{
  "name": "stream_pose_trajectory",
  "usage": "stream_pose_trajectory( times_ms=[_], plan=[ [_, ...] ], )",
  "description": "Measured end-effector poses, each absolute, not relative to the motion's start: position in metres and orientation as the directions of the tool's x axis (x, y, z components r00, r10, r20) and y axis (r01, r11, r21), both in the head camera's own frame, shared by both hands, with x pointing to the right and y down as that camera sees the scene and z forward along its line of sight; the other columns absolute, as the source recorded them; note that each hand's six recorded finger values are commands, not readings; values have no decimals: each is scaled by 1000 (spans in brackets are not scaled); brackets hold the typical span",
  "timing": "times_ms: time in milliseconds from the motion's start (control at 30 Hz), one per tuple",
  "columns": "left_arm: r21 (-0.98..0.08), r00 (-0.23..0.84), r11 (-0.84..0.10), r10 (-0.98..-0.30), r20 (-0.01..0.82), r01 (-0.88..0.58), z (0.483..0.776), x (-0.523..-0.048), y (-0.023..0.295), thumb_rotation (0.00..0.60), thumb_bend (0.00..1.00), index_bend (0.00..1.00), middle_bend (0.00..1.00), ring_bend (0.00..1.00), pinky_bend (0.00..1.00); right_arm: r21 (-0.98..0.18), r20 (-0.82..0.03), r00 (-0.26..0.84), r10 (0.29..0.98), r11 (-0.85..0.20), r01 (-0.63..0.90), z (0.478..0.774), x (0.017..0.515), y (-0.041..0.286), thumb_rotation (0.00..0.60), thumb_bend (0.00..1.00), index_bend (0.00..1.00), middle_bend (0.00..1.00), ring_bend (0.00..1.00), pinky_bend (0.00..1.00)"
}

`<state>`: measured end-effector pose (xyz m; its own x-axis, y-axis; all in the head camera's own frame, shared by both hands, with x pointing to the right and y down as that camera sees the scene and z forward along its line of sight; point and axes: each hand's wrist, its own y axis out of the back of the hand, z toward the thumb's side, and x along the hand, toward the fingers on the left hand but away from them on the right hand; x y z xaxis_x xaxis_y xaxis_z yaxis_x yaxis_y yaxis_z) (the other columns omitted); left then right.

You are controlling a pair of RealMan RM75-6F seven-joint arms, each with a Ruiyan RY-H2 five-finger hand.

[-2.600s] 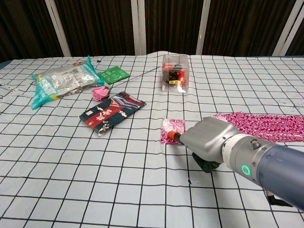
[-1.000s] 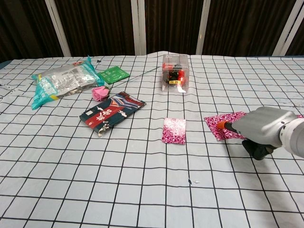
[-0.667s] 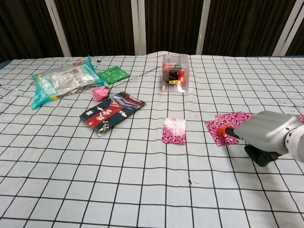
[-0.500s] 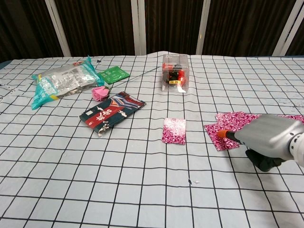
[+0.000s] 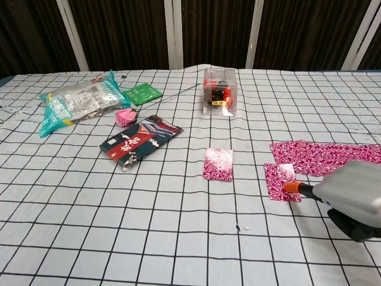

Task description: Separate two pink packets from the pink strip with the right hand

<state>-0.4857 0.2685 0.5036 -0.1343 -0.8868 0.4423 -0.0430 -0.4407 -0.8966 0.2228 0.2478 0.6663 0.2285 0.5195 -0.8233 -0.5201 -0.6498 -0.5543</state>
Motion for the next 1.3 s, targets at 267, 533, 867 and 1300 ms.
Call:
stream_pose_trajectory(
  times_ms=[267,533,867,1300],
  plan=[
    [-895,-130,-444,-886,445,-41,504,-484,269,600,347,161,5,0,86,-569,-815,253,521,-641,-515,655,228,259,600,783,69,824,861,645],
    [-896,-136,-441,-886,442,-41,504,-485,269,600,347,161,5,0,86,-612,-783,264,563,-624,-486,650,223,247,600,782,69,824,860,644],
    [-900,-139,-434,-890,435,-34,502,-485,269,600,347,162,5,0,86,-577,-805,218,551,-643,-504,672,222,235,600,783,69,824,860,644],
    [-899,-147,-436,-888,436,-38,502,-488,269,600,347,163,5,0,86,-543,-829,201,522,-665,-512,688,218,235,600,783,69,824,860,644]
  ],
)
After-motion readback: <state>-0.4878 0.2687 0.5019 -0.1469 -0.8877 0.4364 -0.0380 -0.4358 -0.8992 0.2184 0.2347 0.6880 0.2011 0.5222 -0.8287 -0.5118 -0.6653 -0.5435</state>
